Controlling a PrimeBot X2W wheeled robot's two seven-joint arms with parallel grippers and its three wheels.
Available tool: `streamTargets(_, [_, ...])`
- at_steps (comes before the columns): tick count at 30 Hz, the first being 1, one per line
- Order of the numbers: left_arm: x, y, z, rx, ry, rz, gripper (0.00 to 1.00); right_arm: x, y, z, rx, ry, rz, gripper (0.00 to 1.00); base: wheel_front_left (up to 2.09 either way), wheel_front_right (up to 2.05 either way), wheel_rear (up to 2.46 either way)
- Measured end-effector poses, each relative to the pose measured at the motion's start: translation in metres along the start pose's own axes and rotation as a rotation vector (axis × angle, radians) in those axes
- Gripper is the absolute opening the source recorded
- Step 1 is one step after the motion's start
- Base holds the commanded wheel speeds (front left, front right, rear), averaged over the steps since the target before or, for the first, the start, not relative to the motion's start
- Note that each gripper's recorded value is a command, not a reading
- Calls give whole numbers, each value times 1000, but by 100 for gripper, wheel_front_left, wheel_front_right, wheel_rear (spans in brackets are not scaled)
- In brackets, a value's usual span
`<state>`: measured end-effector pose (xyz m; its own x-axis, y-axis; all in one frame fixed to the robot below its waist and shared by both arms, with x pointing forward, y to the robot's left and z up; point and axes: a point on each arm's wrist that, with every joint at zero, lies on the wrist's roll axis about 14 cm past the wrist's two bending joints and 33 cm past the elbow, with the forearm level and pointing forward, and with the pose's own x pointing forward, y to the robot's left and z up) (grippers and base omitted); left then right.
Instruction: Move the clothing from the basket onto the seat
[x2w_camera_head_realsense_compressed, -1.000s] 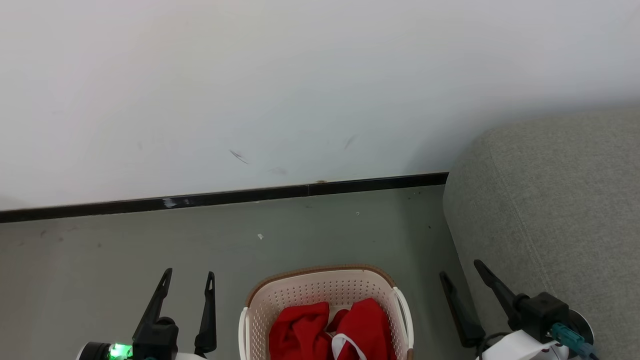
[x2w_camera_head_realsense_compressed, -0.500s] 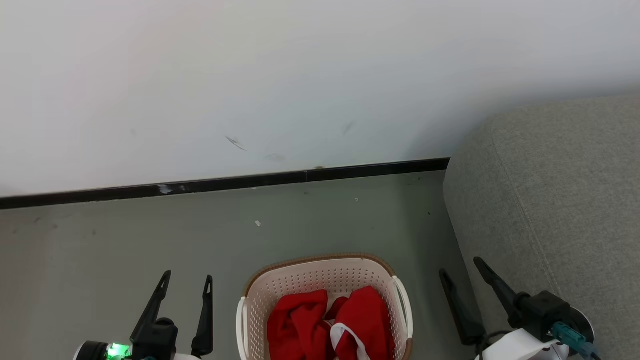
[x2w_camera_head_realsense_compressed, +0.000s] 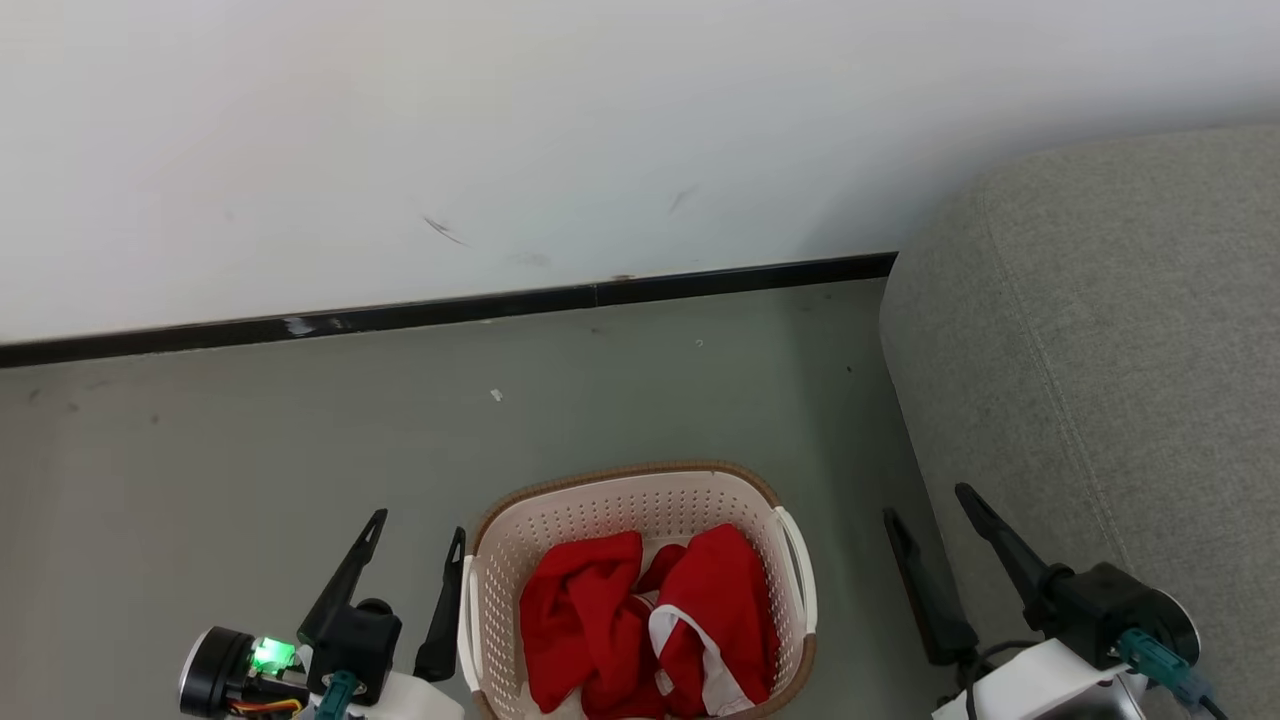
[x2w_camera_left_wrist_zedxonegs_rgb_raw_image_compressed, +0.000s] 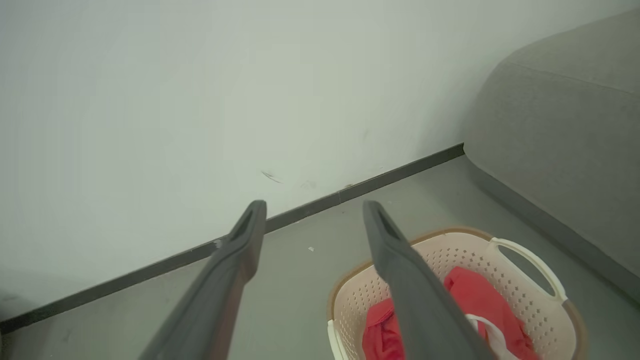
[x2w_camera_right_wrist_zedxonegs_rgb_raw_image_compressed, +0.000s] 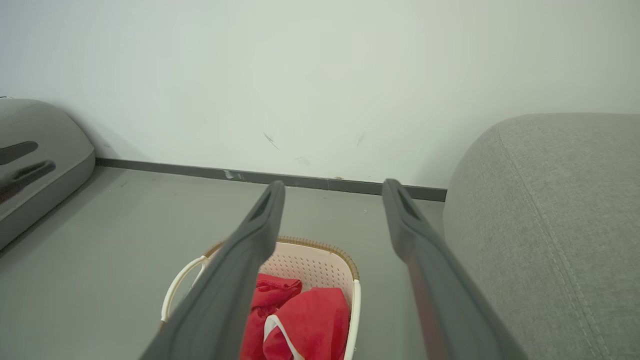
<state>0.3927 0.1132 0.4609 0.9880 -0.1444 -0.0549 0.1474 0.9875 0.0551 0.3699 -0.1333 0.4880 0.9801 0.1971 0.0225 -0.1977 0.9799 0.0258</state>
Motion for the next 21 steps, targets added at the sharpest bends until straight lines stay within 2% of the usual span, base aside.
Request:
streamTargets(8, [21,-21,-21,18,54,-88,100,11,-16,-1,-9,-3,-39,100,0,0,0])
streamTargets(21, [42,-56,-80,39,206,-215,100,39,-35,-6,-31,-6,-70,100,0,0,0])
